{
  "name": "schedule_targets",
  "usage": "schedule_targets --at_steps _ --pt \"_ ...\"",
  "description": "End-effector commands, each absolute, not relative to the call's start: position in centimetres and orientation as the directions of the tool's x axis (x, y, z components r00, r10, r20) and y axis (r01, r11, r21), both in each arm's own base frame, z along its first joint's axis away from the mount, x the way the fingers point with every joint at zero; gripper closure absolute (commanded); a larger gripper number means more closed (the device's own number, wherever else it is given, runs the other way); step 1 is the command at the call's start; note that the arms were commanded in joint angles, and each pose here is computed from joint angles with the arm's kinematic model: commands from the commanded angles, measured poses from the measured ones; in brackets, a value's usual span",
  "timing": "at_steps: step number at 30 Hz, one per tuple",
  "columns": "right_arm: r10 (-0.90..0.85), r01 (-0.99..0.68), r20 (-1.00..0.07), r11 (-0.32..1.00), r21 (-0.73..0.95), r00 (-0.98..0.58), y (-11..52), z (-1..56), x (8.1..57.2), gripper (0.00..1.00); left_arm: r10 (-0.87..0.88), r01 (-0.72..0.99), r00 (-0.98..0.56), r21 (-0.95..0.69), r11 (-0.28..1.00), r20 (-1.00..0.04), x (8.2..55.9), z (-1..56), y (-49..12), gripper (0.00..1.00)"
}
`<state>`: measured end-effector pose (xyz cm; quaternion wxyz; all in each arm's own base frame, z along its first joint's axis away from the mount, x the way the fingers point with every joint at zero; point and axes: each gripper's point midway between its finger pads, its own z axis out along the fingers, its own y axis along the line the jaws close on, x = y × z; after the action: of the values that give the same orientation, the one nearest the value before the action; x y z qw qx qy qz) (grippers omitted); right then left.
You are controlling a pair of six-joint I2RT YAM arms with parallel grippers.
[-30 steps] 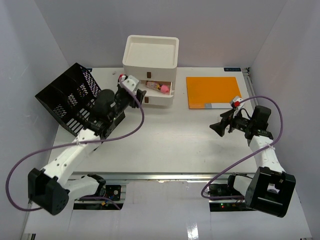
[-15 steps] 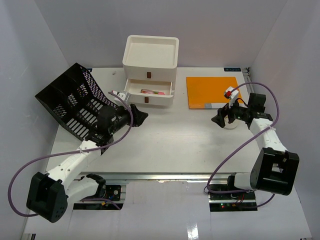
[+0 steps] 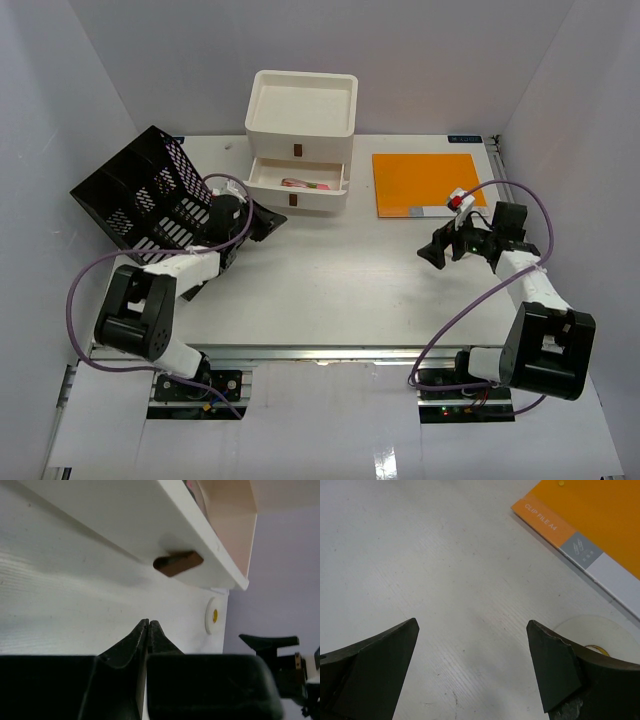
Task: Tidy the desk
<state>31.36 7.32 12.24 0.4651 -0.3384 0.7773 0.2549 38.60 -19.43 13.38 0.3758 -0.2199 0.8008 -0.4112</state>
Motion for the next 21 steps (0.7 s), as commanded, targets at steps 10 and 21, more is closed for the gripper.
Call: schedule_targets --at_steps 10,21 --pt "-0.292 -0.76 -0.948 0.643 -0.096 -0.128 7.0 18.2 31.3 0.04 -0.786 -0.186 -0.476 -0.829 0.528 -0.394 46.0 13.4 -18.9 0.83" --pt "-0.238 -0.756 -0.966 0.649 -0.082 -0.099 6.6 19.6 30.6 0.03 -0.782 -0.143 -0.434 -0.824 0.549 -0.446 49.6 15.4 -19.6 0.81"
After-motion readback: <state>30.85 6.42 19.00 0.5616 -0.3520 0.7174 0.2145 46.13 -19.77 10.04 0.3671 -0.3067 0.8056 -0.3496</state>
